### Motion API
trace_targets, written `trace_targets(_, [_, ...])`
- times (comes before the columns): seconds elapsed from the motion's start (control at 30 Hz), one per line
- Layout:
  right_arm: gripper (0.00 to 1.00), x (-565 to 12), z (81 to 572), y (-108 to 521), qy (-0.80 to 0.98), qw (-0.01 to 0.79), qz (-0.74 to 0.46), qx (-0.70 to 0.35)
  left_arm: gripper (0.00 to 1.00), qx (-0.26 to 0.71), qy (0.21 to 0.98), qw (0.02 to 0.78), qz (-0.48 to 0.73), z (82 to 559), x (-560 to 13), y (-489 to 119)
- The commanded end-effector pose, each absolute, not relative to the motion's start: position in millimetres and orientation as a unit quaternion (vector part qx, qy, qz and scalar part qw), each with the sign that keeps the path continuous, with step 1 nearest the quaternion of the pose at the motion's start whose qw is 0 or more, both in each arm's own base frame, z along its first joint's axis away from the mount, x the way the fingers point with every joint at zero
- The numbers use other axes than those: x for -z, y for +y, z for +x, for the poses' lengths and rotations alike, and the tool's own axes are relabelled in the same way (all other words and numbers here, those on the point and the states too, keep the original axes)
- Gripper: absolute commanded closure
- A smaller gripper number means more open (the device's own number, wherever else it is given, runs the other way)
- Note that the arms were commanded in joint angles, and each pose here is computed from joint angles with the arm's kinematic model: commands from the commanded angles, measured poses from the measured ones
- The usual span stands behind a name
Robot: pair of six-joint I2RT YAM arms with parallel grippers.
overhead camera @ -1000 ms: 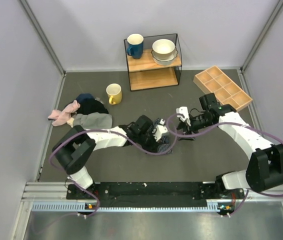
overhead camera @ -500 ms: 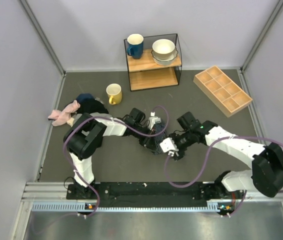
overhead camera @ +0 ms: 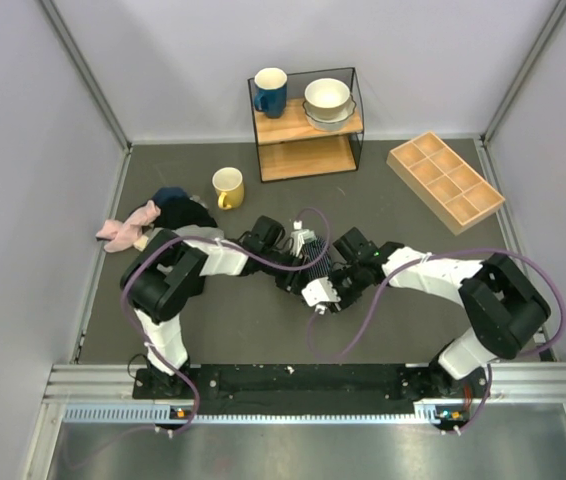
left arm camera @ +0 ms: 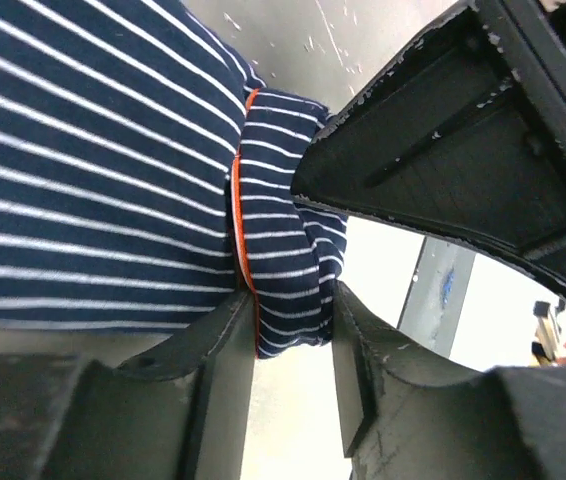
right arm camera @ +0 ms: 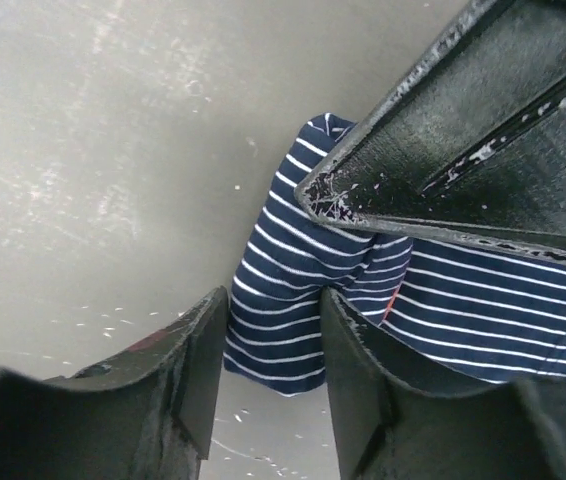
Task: Roll the underwear
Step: Roll the underwear to the center of the board.
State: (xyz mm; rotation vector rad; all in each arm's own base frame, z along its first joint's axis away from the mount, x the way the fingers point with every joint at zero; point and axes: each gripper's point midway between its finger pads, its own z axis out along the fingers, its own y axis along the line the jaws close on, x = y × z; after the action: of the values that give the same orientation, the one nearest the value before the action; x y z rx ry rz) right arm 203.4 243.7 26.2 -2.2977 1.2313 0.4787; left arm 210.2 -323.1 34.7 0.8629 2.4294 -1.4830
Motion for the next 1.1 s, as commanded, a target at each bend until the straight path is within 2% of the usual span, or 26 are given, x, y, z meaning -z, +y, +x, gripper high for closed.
trace_targets(0.0, [0.6,-14.9,212.8,240.9,0.478,0.221,-0.837,-0.152,0.49,0.452,0.824,0.215,0.266,255.0,-51.6,-310.4])
trace_targets(0.13, [0.73,-14.2,212.6,241.4,0.495,0.212,-0.827,-0.161,0.45,0.426,0.815,0.296,0.257,259.9,-70.7,-289.6])
trace_targets(0.17, [0.74,-15.2,212.4,242.1,0.498,0.211,-0.825,-0.165,0.45,0.419,0.803,0.334,0.258,263.0,-88.0,-284.5])
trace_targets(0.23, [0.77,-19.0,209.6,243.5,0.508,0.203,-0.817,-0.182,0.44,0.398,0.804,0.363,0.253,254.0,-79.6,-268.2])
trace_targets(0.27, [0.77,-20.7,207.6,243.0,0.511,0.198,-0.814,-0.191,0.44,0.403,0.776,0.41,0.26,255.8,-101.9,-267.4])
trace_targets(0.33, [0.78,-28.8,200.7,241.7,0.517,0.182,-0.807,-0.221,0.44,0.407,0.762,0.429,0.263,236.6,-93.5,-257.3])
trace_targets(0.37, [0.78,-32.1,199.1,241.7,0.521,0.178,-0.802,-0.232,0.44,0.418,0.726,0.472,0.273,234.1,-115.2,-260.2])
trace_targets(0.5, [0.78,-42.3,181.1,237.9,0.535,0.128,-0.782,-0.295,0.43,0.419,0.672,0.516,0.326,195.1,-118.6,-268.6])
trace_targets(0.77, [0.79,-39.3,166.7,228.3,0.573,0.026,-0.736,-0.361,0.41,0.401,0.582,0.56,0.432,132.2,-116.7,-290.5])
trace_targets(0.9, [0.79,-33.8,171.8,221.8,0.597,0.008,-0.713,-0.367,0.41,0.349,0.543,0.565,0.514,127.4,-110.7,-304.4])
trace_targets(1.07, [0.77,-29.7,183.2,219.1,0.619,0.005,-0.696,-0.365,0.39,0.274,0.543,0.526,0.595,141.0,-93.1,-327.0])
